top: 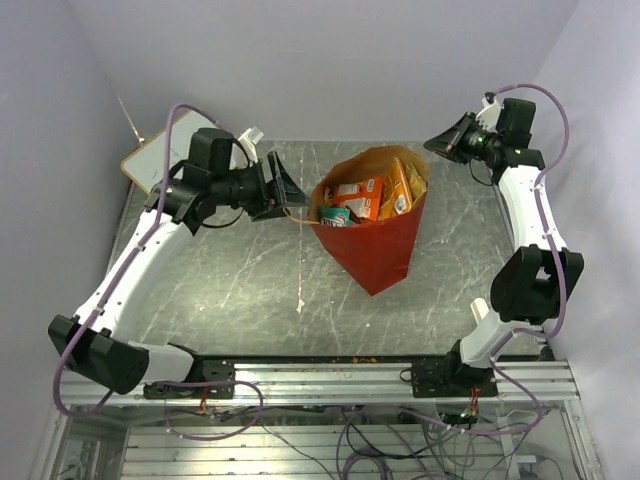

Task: Take the snacks out of the paper bag
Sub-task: Adjust the paper bag at the center of the board.

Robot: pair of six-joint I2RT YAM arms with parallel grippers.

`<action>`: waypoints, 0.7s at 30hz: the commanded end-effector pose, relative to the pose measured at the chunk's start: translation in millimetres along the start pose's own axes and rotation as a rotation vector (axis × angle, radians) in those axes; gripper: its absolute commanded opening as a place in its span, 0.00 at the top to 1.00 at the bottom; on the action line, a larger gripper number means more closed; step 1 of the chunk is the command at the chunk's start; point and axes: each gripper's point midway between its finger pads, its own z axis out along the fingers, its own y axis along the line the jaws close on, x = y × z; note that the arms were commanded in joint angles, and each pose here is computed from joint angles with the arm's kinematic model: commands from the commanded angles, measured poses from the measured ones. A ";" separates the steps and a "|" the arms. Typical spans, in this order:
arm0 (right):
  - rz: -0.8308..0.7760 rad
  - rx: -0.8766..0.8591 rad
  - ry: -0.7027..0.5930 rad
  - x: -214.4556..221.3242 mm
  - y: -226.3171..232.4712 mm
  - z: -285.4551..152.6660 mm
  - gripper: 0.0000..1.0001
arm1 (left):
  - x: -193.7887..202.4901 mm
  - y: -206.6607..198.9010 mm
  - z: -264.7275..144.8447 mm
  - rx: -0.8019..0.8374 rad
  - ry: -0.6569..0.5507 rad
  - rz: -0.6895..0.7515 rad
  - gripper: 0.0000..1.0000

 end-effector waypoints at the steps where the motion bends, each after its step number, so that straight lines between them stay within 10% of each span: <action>1: -0.063 -0.110 -0.028 -2.1 44.6 -20.0 1.00 | 4.8 8.4 12.8 -0.056 -0.006 0.004 0.17; 18: -0.092 -0.108 0.024 29.0 57.3 -27.6 1.00 | 7.3 44.8 39.9 -0.126 -0.019 -0.053 0.61; 21: -0.103 -0.111 0.034 33.8 63.2 -27.3 1.00 | 3.6 46.2 39.9 -0.126 -0.044 -0.066 0.81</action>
